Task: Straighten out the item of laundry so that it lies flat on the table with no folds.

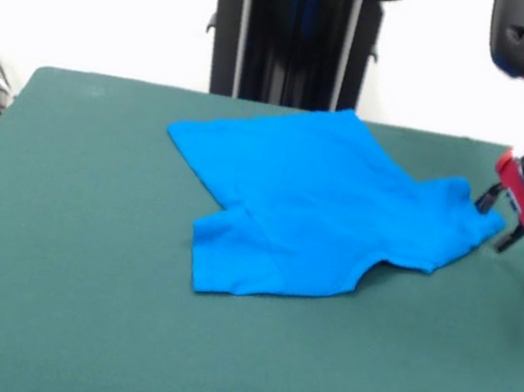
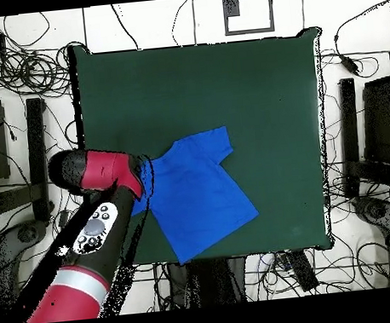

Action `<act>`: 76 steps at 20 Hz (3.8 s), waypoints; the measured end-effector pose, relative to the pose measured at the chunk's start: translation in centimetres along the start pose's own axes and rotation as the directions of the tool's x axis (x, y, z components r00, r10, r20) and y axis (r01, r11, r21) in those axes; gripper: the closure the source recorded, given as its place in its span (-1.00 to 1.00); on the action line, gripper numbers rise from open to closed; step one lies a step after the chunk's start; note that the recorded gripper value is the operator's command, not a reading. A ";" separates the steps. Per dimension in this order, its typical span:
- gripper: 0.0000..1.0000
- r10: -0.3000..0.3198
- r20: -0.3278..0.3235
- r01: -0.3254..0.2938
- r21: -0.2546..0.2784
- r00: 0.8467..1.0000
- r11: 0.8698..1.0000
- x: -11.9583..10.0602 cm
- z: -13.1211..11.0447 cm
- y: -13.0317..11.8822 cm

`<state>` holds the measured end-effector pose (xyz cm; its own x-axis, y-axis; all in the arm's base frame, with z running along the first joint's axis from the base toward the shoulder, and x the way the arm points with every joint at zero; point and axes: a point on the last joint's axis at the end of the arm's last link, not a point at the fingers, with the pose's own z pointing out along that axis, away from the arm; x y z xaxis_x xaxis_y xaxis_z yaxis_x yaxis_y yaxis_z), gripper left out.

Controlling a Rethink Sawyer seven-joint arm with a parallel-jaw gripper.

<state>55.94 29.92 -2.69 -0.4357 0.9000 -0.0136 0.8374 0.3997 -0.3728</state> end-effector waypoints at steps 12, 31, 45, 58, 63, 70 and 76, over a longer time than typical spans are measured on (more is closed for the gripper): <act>-1.00 0.055 -0.023 -0.056 -0.047 0.998 0.997 -3.5 -9.8 -7.5; -1.00 0.087 0.048 -0.086 -0.032 0.995 0.996 -13.9 -8.8 -11.8; -1.00 -0.013 0.121 0.024 -0.089 0.993 0.996 -12.6 -6.4 -10.8; -1.00 -0.046 0.138 0.059 -0.097 0.989 0.994 -13.6 -2.2 -10.6; -1.00 -0.057 0.138 0.071 -0.103 0.989 0.992 -13.1 -1.2 -10.2; -1.00 -0.063 0.136 0.077 -0.102 0.989 0.992 -12.8 -0.6 -10.1; -1.00 -0.081 0.124 0.094 -0.101 0.989 0.990 -12.6 -0.3 -10.1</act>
<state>53.04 14.63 1.53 -0.5402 0.8358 -0.0986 0.8215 0.4983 -0.2771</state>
